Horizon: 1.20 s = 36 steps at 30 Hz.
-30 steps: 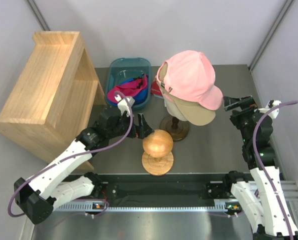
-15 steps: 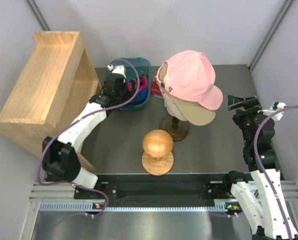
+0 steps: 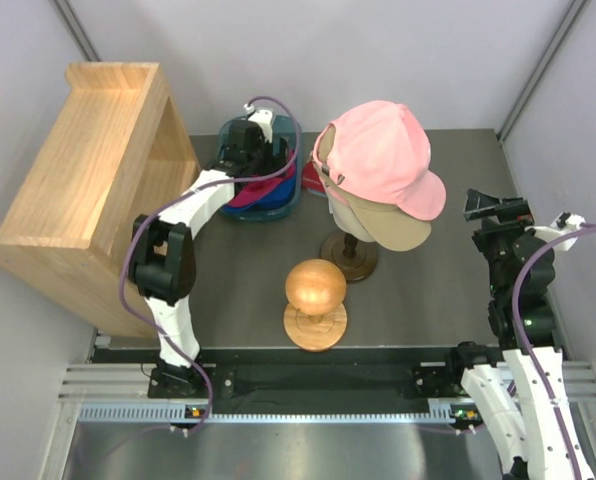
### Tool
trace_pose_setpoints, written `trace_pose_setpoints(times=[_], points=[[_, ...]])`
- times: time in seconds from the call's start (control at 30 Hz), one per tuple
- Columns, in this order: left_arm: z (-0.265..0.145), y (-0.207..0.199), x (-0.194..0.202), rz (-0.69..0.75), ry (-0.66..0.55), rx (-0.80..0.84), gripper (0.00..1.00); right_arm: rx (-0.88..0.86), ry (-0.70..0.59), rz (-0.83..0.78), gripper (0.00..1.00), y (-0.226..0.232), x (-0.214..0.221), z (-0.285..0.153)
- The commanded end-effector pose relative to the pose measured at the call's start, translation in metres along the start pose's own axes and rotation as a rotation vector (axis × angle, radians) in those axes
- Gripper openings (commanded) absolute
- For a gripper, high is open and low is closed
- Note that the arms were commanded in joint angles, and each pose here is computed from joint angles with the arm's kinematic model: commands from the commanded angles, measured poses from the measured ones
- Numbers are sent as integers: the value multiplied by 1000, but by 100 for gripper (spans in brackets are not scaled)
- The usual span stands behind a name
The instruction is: Stack the hats
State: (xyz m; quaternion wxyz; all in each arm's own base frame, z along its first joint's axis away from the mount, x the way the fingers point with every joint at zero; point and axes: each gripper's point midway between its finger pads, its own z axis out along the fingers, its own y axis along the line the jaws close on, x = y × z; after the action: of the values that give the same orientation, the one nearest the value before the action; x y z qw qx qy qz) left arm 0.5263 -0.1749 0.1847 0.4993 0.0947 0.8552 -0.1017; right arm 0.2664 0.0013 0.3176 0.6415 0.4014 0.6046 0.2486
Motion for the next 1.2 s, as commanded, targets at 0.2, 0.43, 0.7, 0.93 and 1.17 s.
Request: trace_pose_setpoints(times=[0.2,0.43,0.7,0.93,1.17], points=[[53,-14,-26,-17,-94,87,86,24,-40,-12,100,8,-18,-2],[62,-20,-18,-54,-83,120,82,46,-43,-28,100,6,-22,-7],[71,-19,-4,-74,-52,114,69,54,-49,-30,100,4,-24,-10],[75,-25,6,-78,-27,145,65,55,-46,-28,100,3,-23,-12],[79,-21,11,-90,-20,121,48,59,-44,-25,100,2,-23,-15]])
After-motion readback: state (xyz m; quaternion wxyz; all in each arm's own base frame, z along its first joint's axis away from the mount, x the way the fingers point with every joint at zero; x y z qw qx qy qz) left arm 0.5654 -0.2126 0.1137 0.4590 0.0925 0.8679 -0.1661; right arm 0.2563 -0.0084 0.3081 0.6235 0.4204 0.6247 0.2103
